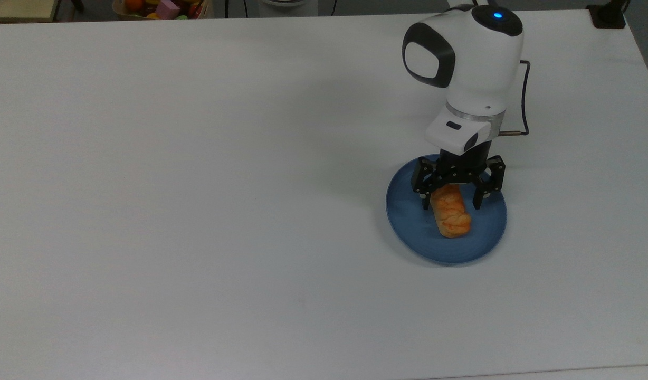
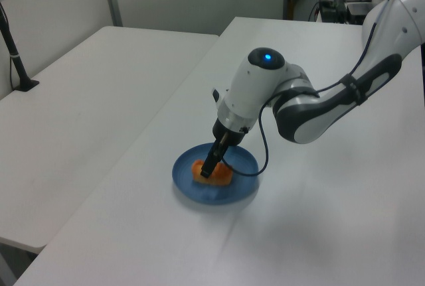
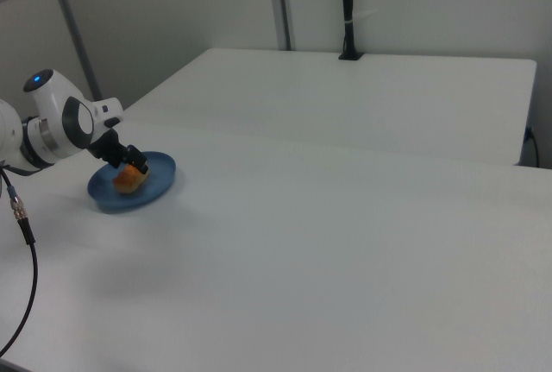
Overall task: Put the bread on the table
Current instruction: 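Lower the gripper and close it around the bread roll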
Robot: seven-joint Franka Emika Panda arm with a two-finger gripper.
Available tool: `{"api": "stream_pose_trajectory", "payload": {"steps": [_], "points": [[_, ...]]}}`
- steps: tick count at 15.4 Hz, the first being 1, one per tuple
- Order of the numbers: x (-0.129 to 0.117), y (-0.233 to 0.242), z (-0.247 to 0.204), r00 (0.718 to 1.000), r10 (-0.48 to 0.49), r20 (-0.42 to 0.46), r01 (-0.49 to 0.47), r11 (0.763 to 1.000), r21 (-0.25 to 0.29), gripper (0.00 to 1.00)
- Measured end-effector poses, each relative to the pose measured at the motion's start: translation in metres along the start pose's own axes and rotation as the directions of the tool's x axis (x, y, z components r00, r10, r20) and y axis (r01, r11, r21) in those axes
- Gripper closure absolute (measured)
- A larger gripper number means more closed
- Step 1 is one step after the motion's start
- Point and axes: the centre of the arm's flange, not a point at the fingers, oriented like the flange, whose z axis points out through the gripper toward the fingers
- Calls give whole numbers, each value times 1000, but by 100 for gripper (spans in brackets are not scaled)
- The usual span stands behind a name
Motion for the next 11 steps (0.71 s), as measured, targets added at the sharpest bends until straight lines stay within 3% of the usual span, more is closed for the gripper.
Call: {"api": "stream_pose_trajectory", "payload": {"steps": [8, 11], "points": [[-7, -3, 14, 1000, -14, -27, 14, 1000, -25, 0], [-12, -3, 23, 1000, -23, -17, 22, 999, -33, 5]]}}
